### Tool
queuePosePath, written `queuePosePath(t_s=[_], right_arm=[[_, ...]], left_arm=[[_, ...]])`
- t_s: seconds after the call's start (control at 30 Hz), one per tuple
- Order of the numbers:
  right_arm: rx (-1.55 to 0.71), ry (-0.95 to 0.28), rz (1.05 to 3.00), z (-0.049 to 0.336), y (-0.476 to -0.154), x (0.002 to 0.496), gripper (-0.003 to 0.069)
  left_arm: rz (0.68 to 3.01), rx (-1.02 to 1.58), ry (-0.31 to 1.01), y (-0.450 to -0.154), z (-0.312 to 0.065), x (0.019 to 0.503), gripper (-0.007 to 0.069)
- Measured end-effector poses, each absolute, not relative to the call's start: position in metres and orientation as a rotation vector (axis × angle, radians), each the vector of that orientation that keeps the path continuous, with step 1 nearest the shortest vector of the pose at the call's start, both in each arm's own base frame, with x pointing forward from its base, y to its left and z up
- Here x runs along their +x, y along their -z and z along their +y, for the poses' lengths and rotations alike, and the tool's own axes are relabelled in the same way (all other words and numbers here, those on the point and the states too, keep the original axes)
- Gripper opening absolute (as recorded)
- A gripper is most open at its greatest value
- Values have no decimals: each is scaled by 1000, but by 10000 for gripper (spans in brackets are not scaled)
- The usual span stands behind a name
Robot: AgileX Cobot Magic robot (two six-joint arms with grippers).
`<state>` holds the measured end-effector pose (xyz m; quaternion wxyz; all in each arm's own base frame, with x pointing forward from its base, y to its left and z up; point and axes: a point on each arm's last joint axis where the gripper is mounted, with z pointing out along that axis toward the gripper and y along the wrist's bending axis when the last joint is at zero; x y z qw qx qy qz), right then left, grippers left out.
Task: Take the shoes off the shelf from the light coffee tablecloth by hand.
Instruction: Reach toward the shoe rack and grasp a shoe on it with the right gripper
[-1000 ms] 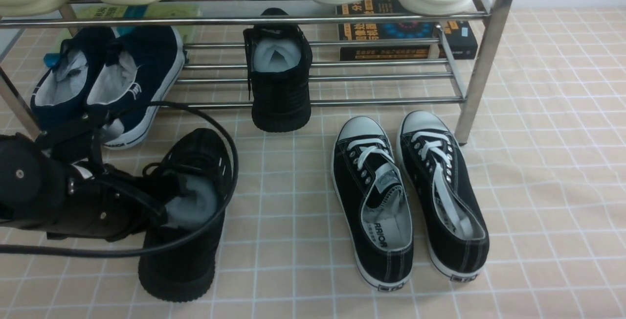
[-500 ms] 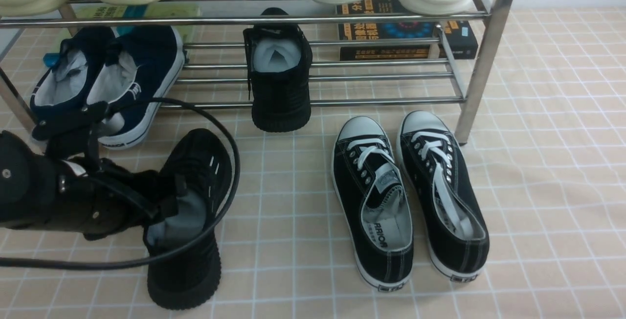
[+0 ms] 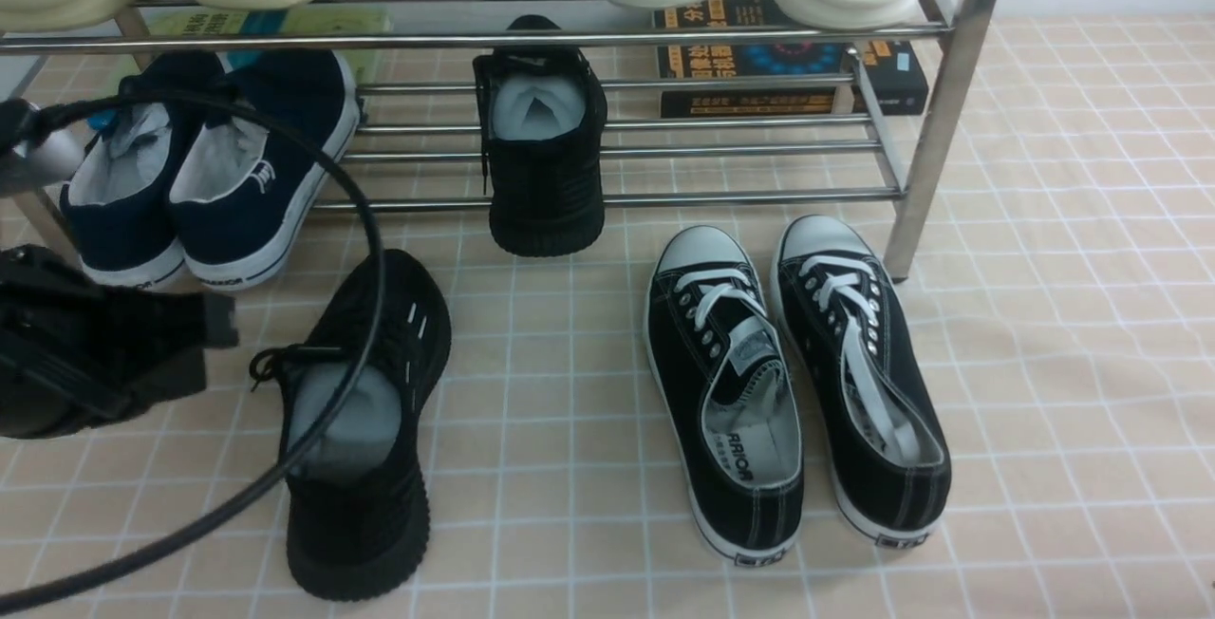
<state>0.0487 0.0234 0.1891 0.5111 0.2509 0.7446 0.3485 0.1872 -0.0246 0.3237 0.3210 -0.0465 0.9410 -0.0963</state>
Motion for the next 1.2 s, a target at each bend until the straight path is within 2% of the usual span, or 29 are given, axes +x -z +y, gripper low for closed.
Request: queuePosePath(t_s=[0.07, 0.13, 0.2, 0.3, 0.4, 0.43, 0.57, 0.63, 0.67, 0.73, 0.83, 0.87, 1.0, 1.07, 1.13, 1.2], right_arm=[[539, -826, 1799, 25, -202, 46, 175], [385, -752, 1883, 29, -236, 42, 75], [288, -667, 1995, 30, -258, 44, 7], [208, -588, 2210, 31, -283, 55, -13], [87, -597, 2417, 36, -297, 82, -11], [63, -608, 2430, 38, -298, 87, -11], [-242, -903, 2486, 61, -299, 133, -3], [-361, -1125, 2454, 73, -298, 154, -1], [-400, -1188, 2451, 78, -295, 164, 0], [-482, -1274, 2442, 92, -295, 182, 0], [-583, -1285, 2480, 108, -295, 195, 0], [-710, -1241, 2517, 130, -303, 203, 0], [-780, -1062, 2591, 164, -317, 217, 3], [-766, -863, 2622, 190, -327, 233, 25], [-770, -724, 2617, 213, -336, 245, 66], [-769, -637, 2586, 238, -346, 255, 128]], left_arm=[[2507, -131, 211, -328, -19, 185, 1], [2552, -167, 119, -329, -6, 187, 1], [2584, -207, 71, -325, 2, 191, 1], [2672, -270, 46, -313, 11, 199, 1], [2770, -294, 42, -300, 14, 205, 1], [2774, -295, 43, -299, 13, 205, 1], [2813, -307, 67, -293, 12, 209, 1], [2812, -307, 68, -293, 12, 209, 1], [2812, -308, 70, -293, 12, 209, 1], [2812, -309, 72, -293, 12, 209, 1], [2812, -309, 72, -293, 12, 209, 1], [2811, -312, 83, -294, 11, 209, 1], [2811, -316, 93, -294, 11, 209, 3], [2811, -317, 96, -294, 11, 209, 6], [2811, -317, 97, -294, 10, 209, 9], [2811, -317, 97, -294, 10, 209, 11]])
